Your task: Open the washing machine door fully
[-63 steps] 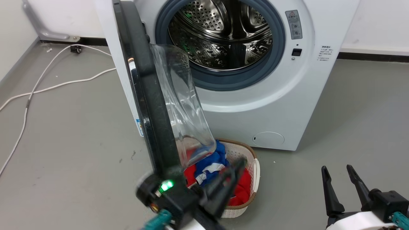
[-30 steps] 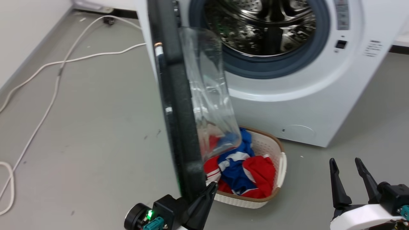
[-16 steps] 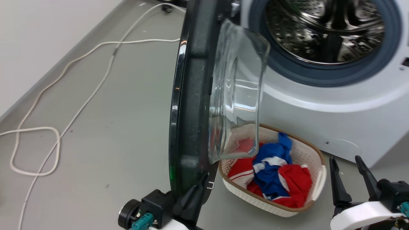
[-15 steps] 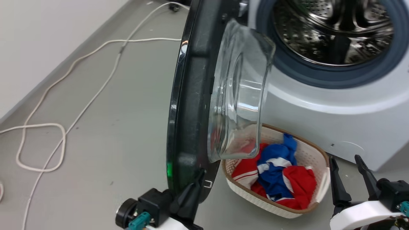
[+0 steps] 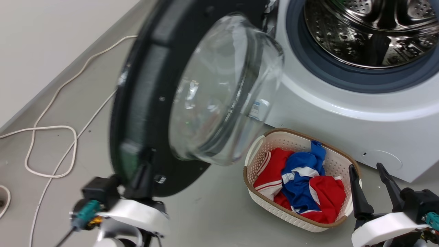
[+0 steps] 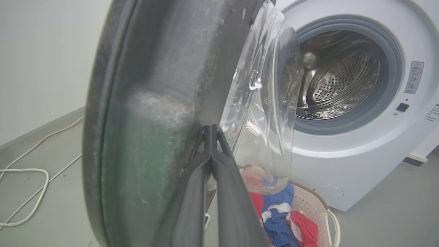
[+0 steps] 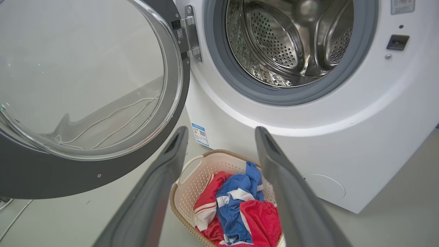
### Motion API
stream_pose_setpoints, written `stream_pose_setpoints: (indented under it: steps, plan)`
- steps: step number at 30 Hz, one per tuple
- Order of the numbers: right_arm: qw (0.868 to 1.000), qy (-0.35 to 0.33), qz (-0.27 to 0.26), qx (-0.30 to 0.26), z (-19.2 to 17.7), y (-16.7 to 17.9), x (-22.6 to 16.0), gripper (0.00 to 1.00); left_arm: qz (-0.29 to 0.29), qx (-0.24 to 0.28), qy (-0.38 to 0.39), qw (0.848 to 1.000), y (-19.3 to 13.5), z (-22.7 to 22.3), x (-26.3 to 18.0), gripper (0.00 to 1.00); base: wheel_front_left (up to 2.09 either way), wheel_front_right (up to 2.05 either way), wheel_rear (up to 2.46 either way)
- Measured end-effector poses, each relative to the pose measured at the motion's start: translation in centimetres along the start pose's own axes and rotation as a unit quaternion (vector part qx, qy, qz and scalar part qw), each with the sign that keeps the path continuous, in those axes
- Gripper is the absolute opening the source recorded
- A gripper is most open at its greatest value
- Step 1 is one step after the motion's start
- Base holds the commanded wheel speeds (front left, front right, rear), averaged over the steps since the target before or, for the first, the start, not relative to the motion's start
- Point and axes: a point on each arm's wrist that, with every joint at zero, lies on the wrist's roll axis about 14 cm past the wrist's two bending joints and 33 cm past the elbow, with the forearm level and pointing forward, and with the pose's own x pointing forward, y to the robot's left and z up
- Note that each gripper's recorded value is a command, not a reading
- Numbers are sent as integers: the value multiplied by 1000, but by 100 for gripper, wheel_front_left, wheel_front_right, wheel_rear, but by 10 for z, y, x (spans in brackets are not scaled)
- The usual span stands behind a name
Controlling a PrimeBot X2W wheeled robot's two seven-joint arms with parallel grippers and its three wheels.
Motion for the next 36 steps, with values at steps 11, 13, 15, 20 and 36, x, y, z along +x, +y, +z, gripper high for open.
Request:
stream_pose_setpoints:
  steps: [11, 13, 15, 20, 36]
  plan:
    - [999, 2, -33, 2, -2, -24, -4, 100, 60, 10, -35, 998, 57, 10, 39, 0, 0, 0, 0]
    - [999, 7, -39, 1, -6, -28, -3, 100, 64, 13, -37, 997, 65, 10, 48, 0, 0, 0, 0]
    - [999, 9, -44, 3, -8, -33, -3, 100, 68, 20, -38, 997, 72, 10, 57, 0, 0, 0, 0]
    - [998, 18, -54, 8, -15, -40, -5, 100, 84, 30, -35, 995, 91, 9, 73, 0, 0, 0, 0]
    - [999, -9, -49, 5, -2, -37, -1, 100, 107, 38, -41, 993, 111, 12, 81, 0, 0, 0, 0]
